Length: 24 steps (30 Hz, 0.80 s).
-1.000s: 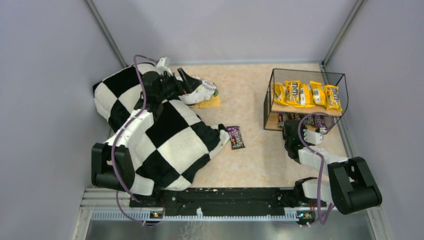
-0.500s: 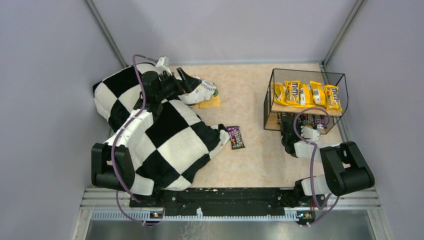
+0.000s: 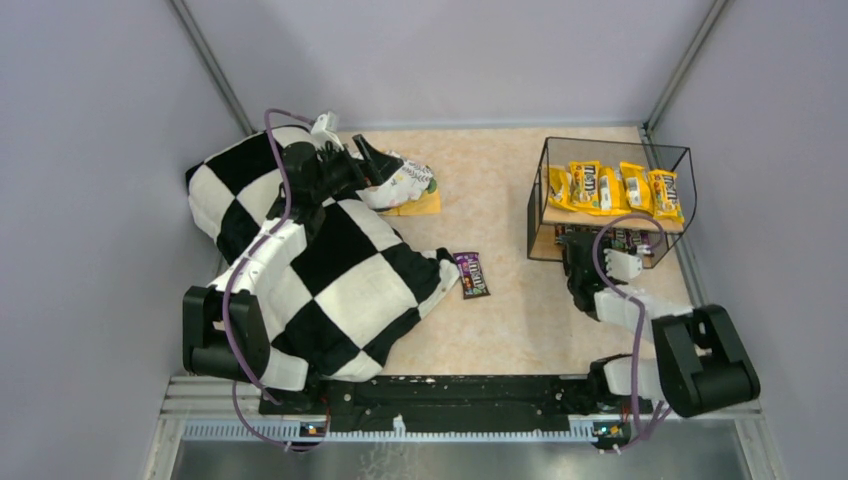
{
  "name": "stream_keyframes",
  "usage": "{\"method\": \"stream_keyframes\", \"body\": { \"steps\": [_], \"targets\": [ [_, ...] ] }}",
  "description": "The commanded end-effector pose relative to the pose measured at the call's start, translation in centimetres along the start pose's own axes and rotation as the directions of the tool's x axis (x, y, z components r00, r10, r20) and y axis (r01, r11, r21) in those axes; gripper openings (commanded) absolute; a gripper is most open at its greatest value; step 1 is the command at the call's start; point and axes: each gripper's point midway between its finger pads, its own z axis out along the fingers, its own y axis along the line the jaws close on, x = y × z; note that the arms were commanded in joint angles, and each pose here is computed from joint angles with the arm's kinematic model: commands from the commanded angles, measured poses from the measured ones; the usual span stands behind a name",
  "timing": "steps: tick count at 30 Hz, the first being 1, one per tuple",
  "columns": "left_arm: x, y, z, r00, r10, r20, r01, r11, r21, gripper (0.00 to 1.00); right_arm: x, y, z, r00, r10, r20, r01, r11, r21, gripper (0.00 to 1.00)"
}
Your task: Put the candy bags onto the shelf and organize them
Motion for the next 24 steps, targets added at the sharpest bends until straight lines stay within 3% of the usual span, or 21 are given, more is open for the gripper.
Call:
{"method": "stream_keyframes", "body": {
  "steps": [1,8,13,19,24],
  "targets": [
    [-2.3,-1.5,0.0,0.998,0.038,0.058,-0.041,0.998,0.047,0.98,-0.4,0.1,-2.3,0.994,-0.102,-0.051,0.100,0.994,-0.041,0.51],
    [-2.2,-1.5,0.0,0.998,0.035,0.057,-0.038,0.998,0.047,0.98,0.2,-4.6,-6.9,0.919,-0.328,-0.219,0.320,0.945,-0.074,0.58],
    [-2.3,-1.6,-0.1,0.997,0.041,0.062,-0.044,0.998,0.047,0.98,3.2,-5.8,-9.5,0.729,-0.608,-0.314,0.504,0.788,-0.354,0.64],
    [-1.7,-1.1,0.3,0.998,0.038,0.046,-0.040,0.999,0.036,0.98,8.4,-3.8,-14.3,0.540,-0.768,-0.346,0.462,0.614,-0.640,0.67],
    [-1.5,-1.2,0.5,0.997,0.068,0.045,-0.069,0.997,0.019,0.98,12.4,-3.5,-16.3,0.519,-0.725,-0.452,0.348,0.662,-0.663,0.68]
  ]
}}
